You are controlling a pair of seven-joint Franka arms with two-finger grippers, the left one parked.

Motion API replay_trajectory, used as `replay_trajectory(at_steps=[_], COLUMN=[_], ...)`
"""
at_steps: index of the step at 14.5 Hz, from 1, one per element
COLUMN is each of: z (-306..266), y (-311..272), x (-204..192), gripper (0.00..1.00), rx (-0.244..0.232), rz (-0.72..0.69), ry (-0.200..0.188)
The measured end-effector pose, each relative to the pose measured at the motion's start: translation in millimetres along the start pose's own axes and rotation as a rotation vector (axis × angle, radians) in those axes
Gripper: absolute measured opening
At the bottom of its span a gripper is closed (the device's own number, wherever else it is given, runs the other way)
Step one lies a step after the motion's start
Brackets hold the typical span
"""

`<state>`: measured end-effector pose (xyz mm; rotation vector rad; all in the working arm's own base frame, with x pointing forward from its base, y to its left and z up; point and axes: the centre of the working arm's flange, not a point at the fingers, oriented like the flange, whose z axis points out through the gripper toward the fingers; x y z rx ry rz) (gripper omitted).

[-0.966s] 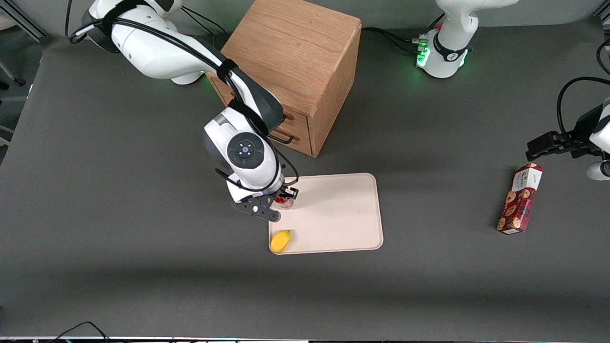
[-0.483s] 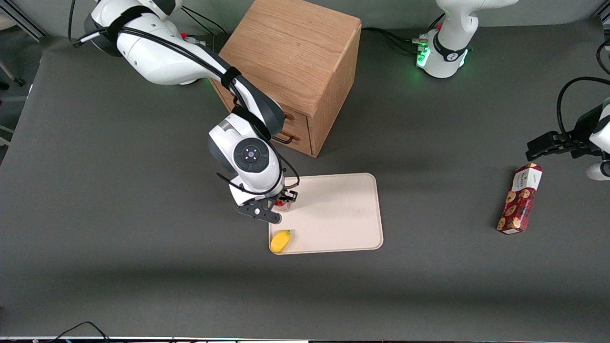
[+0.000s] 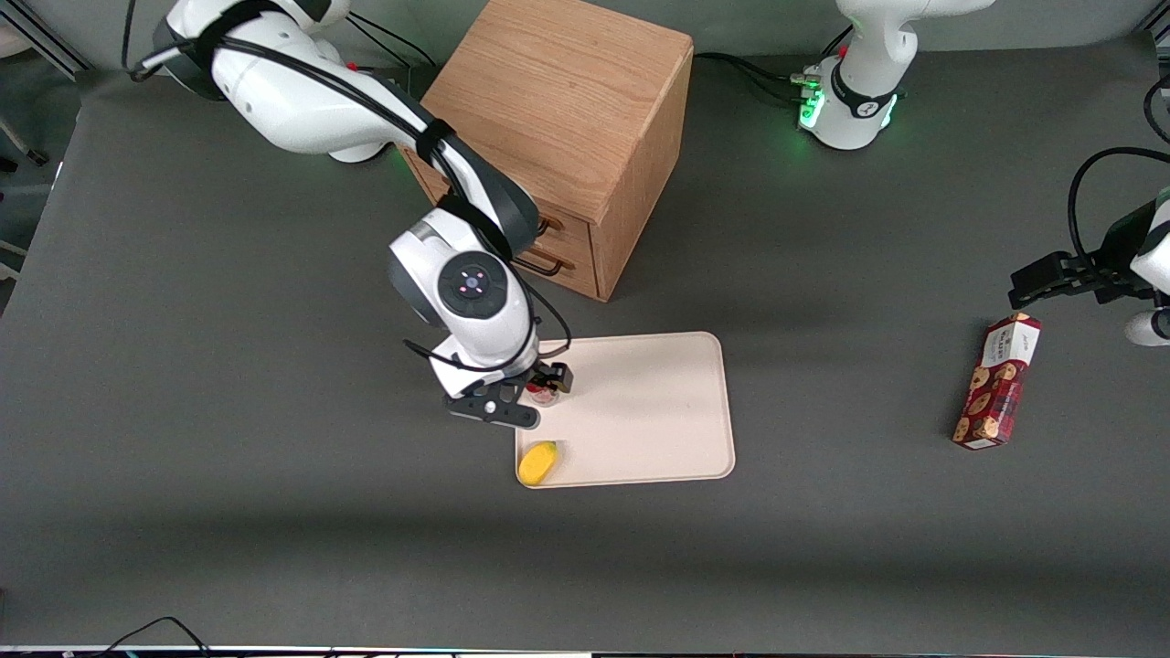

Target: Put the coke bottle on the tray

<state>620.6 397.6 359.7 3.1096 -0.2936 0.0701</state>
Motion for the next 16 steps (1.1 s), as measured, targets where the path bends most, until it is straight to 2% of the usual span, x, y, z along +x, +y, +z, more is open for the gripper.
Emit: replay_trajectory(at_steps=[3,5,8,10,12,16], z=[-71,-110,-157,-186,-210,-239], y=[72,134,248,315,352,389], x=[36,58,81,79,69,58], gripper=[1.0,1.0,1.0,1.0,1.0,1.0], rx=[-0.043,-0.054,-0.009,0.002,0.005,0.043], rz=[-0.094,-0.141,-0.22,-0.234,-0.225,-0.164], ry=[0.019,0.006,-0.031,-0.043,-0.046,-0.017])
